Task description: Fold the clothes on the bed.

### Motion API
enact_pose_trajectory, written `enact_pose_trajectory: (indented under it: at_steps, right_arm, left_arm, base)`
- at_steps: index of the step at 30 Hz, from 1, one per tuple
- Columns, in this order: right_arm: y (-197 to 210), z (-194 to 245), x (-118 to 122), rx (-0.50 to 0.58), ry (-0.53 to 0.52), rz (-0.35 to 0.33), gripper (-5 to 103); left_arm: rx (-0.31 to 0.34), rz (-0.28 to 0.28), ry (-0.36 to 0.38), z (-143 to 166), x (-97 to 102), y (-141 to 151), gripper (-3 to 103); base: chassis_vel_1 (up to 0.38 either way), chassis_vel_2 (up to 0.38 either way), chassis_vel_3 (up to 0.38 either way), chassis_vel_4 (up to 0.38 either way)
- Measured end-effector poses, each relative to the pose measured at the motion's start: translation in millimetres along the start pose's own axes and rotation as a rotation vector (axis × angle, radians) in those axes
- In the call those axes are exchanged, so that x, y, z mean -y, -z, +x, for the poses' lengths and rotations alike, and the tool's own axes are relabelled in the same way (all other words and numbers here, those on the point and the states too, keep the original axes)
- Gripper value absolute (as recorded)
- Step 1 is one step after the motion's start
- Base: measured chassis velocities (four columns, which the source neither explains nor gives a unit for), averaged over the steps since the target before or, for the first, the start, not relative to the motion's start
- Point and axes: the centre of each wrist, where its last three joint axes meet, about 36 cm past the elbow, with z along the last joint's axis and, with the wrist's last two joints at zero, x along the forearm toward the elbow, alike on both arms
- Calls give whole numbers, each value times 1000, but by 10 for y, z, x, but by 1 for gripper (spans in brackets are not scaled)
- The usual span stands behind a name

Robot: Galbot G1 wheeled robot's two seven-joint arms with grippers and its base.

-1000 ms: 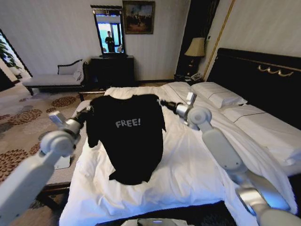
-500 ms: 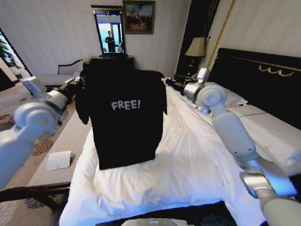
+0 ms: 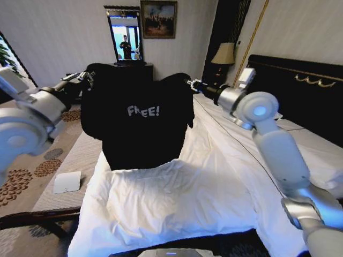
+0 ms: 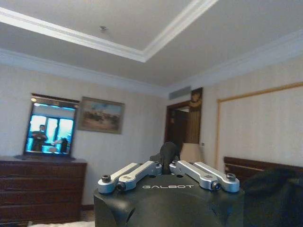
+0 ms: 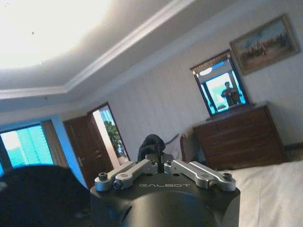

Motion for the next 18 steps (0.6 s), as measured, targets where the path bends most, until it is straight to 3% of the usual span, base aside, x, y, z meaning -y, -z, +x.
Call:
enact_pose_trajectory:
  at_steps: [5,9,12,16,18]
  right_arm:
    - [2,611,-198,-1,-38,48,1]
    - [30,1001,-471,-7,-47,92,1]
    - [37,1302,-826,-35,-27,138,1]
    - [118,1446,-909,-50,-62,138,1]
    - [175,1511,-927,-72,-93,125,1]
  left_arm:
    - [-40,-19,-30,164,247,12,2]
    - [-62,12,-32,410,482,229,2]
    - [-154,27,38,590,594,503,2]
    - [-215,14,124,743,619,743,2]
    - [-257,38,160,818,628,839,2]
  base:
    - [0,0,0,0]
    - [0,0,0,0]
    - [0,0,0,0]
    - [0,0,0,0]
    - [0,0,0,0]
